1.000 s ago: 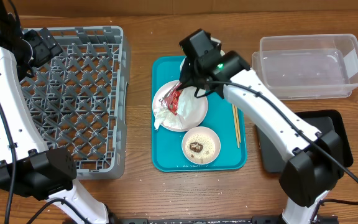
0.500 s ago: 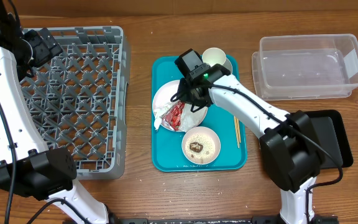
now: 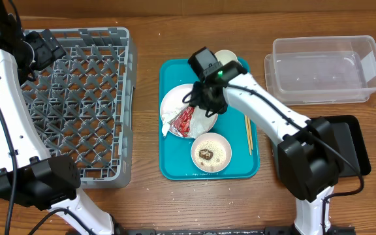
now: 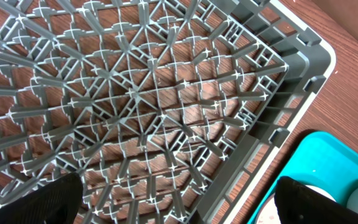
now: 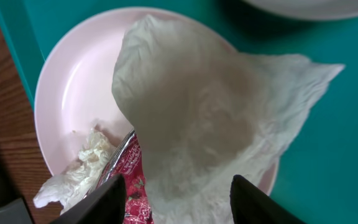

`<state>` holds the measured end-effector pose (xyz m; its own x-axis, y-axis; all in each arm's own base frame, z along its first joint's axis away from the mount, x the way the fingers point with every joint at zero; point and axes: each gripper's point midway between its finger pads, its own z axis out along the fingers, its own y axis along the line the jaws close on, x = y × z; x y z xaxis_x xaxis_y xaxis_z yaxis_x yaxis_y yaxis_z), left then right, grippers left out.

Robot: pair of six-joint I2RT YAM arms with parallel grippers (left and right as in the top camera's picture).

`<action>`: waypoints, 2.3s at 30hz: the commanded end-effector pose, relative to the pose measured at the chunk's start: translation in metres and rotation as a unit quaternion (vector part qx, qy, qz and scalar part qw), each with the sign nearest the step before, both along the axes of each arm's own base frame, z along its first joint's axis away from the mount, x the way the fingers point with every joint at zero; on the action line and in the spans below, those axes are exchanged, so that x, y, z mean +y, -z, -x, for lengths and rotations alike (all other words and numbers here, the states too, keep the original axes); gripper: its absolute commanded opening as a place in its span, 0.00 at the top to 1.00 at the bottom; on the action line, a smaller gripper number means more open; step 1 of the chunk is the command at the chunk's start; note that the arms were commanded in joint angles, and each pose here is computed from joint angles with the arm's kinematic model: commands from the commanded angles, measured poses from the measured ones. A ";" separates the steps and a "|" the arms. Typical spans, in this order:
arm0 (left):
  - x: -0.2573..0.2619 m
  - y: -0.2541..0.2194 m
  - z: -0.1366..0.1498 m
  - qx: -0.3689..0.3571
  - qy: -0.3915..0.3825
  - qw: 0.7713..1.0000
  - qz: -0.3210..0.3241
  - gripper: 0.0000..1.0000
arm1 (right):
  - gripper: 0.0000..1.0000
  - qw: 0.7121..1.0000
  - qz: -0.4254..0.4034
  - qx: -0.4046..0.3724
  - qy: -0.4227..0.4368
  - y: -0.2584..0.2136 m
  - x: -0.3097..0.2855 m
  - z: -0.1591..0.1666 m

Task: Sort waste into correct bins and load items into the dishwasher
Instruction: 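Grasp the white tissue on the plate with the right gripper, then carry the tissue to the clear bin and release it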

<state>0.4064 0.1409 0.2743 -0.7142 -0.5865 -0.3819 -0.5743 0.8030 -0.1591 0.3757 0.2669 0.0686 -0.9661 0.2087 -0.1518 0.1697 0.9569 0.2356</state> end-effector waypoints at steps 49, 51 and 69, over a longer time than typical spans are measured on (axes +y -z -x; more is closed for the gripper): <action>-0.002 -0.005 -0.003 -0.009 -0.001 1.000 0.001 0.00 | 0.96 0.935 0.124 -0.222 0.246 -0.195 -0.186 -0.082; -0.002 -0.005 -0.003 -0.009 -0.001 1.000 0.001 0.00 | 0.96 0.926 0.122 -0.211 0.287 -0.188 -0.220 -0.090; -0.002 -0.005 -0.003 -0.009 -0.001 1.000 0.001 0.00 | 0.26 0.985 -0.115 -0.074 0.108 -0.132 -0.187 -0.100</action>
<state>0.4064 0.1409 0.2743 -0.7141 -0.5868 -0.3818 -0.5745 0.8028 -0.1594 0.4825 0.0100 0.1837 -0.7238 0.6277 -0.2864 0.5479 0.7752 0.3143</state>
